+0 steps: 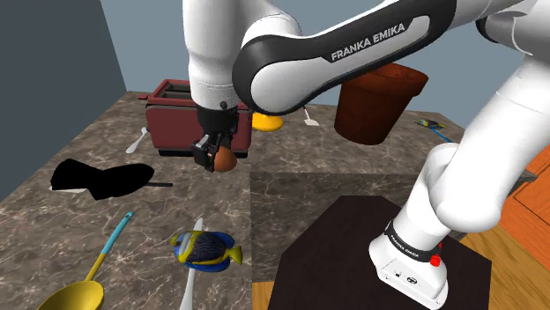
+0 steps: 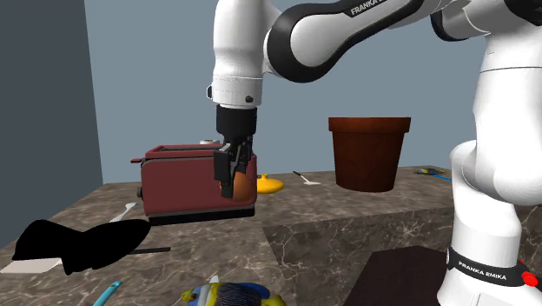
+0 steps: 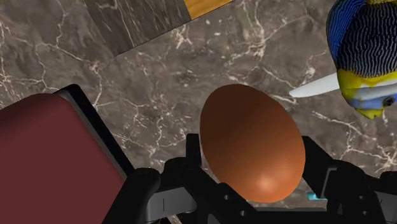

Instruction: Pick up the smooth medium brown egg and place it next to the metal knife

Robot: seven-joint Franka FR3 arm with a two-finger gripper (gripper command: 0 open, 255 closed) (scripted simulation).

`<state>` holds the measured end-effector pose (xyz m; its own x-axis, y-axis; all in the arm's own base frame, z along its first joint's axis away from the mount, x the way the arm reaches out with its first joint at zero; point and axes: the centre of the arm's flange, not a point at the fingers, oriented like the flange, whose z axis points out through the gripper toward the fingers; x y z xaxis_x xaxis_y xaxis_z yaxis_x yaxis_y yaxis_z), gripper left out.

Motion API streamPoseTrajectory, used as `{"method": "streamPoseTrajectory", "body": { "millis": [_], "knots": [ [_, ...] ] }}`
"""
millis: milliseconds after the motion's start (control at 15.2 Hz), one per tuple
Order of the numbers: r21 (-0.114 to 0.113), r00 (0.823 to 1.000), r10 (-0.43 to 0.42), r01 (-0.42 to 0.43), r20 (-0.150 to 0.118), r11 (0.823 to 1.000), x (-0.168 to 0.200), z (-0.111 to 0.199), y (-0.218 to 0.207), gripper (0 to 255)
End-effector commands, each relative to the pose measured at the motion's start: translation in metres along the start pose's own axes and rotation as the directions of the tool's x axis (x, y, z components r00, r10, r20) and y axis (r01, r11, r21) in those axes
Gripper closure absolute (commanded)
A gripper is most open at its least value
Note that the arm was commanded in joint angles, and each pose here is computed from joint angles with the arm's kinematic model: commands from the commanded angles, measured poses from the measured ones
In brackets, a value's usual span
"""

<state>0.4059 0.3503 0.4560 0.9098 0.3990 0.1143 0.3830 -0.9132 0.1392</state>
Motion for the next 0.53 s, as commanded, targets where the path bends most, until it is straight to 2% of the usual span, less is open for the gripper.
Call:
{"method": "streamPoseTrajectory", "body": {
  "millis": [0,462],
  "knots": [
    [0.000,1.000,0.002,-0.002,0.000,1.000,0.000,0.006,-0.010,255],
    [0.000,1.000,0.002,-0.002,0.000,1.000,-0.004,0.042,-0.015,255]
  ]
}}
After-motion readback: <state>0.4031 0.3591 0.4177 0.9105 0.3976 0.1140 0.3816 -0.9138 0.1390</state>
